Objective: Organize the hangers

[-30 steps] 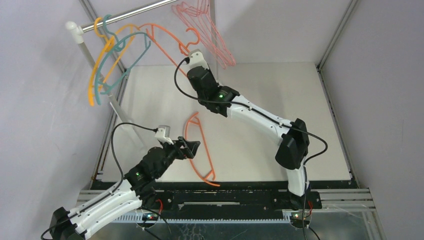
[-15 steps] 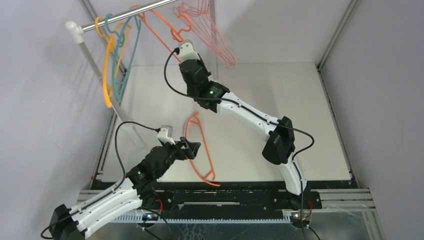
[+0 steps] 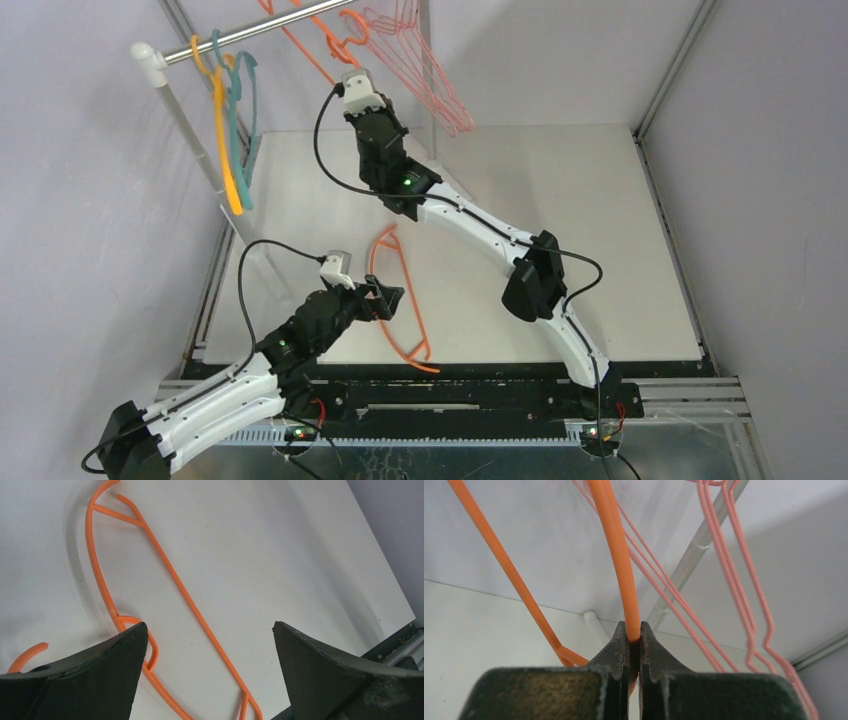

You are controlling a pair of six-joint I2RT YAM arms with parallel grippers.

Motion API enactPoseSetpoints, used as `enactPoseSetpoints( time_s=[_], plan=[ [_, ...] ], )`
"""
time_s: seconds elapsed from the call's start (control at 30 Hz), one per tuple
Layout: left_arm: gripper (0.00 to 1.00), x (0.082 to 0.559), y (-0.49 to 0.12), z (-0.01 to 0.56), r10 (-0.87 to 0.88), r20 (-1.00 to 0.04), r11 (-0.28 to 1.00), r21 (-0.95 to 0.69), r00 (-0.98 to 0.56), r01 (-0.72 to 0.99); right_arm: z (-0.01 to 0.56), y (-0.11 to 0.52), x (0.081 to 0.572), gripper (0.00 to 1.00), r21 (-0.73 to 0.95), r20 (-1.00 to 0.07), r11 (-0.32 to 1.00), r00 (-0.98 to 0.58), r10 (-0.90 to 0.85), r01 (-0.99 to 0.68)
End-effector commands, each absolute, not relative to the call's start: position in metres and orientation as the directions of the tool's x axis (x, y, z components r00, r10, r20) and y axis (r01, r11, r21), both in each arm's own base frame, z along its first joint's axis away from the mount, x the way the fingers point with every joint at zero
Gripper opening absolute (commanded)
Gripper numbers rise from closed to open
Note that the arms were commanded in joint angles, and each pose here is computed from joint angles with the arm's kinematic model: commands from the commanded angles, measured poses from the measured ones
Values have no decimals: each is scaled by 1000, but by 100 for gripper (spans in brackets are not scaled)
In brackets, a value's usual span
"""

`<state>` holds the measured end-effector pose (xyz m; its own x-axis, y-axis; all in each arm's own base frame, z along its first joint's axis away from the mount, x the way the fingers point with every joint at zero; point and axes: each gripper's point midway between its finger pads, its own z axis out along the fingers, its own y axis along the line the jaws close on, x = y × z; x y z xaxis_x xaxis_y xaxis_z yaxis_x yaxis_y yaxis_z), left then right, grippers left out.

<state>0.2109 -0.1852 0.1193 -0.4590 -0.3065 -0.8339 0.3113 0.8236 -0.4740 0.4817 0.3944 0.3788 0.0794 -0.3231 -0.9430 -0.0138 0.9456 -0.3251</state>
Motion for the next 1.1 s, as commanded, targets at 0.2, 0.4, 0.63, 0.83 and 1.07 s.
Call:
enactPoseSetpoints(
  time_s=[0.2,0.4,0.63,0.83,1.07],
  plan=[
    [100,213,-187,140,-341,-843,801,-493,-417,340,429,391,496,0,-177,-951,984,252,-177,22],
    [99,214,-186,139,-330,-847,809,-481,-416,337,437,395,500,0,-139,-948,990,291,-127,-20],
    [100,213,-187,140,-339,-843,802,-491,-418,340,439,419,506,0,-138,-941,982,327,-89,-130],
    [100,213,-185,141,-337,-847,807,-484,-411,337,438,442,506,12,-146,-933,957,357,-50,-249],
    [100,214,-184,142,-335,-848,811,-482,-410,333,432,456,510,15,-151,-934,931,356,-24,-333]
  ],
)
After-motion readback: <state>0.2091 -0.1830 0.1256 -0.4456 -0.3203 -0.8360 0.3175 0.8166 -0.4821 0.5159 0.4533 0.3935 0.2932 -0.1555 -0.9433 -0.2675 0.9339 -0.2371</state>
